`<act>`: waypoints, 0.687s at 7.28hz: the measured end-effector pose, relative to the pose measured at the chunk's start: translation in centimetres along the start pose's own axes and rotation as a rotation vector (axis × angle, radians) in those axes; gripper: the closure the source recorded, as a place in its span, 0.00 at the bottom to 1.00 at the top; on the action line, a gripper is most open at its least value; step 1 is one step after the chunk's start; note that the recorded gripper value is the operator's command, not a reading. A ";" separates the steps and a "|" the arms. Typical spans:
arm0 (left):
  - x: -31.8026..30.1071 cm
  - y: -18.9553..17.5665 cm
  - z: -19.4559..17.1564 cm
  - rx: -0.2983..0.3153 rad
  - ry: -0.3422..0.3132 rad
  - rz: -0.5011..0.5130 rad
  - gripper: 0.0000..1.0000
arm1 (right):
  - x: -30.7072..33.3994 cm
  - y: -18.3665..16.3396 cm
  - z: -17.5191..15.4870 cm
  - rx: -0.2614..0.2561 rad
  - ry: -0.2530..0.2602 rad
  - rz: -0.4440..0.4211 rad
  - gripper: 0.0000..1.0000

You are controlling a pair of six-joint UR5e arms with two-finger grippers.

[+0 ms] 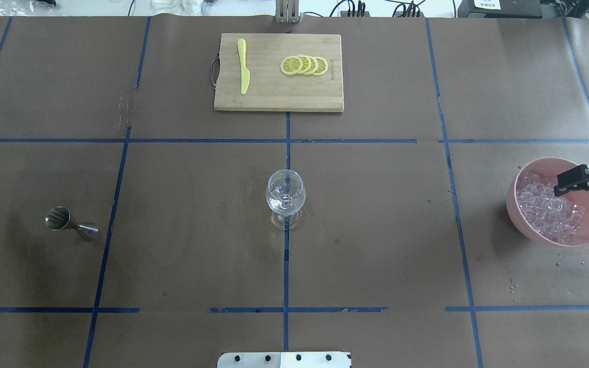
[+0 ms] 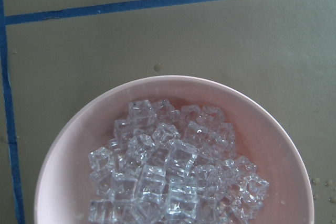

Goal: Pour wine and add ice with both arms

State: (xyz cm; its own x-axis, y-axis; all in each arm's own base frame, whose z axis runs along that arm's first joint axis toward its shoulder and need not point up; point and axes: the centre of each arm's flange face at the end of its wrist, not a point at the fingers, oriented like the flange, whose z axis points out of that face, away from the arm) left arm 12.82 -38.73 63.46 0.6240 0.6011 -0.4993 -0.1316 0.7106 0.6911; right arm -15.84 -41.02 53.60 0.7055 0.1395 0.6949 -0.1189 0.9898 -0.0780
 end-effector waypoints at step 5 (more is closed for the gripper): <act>-0.7 -1.7 -0.2 -0.007 0.005 -0.064 0.00 | 0.0 0.9 4.4 0.056 0.005 0.037 1.00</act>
State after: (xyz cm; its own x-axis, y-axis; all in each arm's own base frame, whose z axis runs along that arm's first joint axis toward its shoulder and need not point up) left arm 12.43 -40.30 62.53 0.6274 0.5565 -0.5447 -0.0971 0.7499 0.6544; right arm -18.99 -40.27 56.68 0.7032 0.1764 0.6888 -0.1836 0.9809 -0.0639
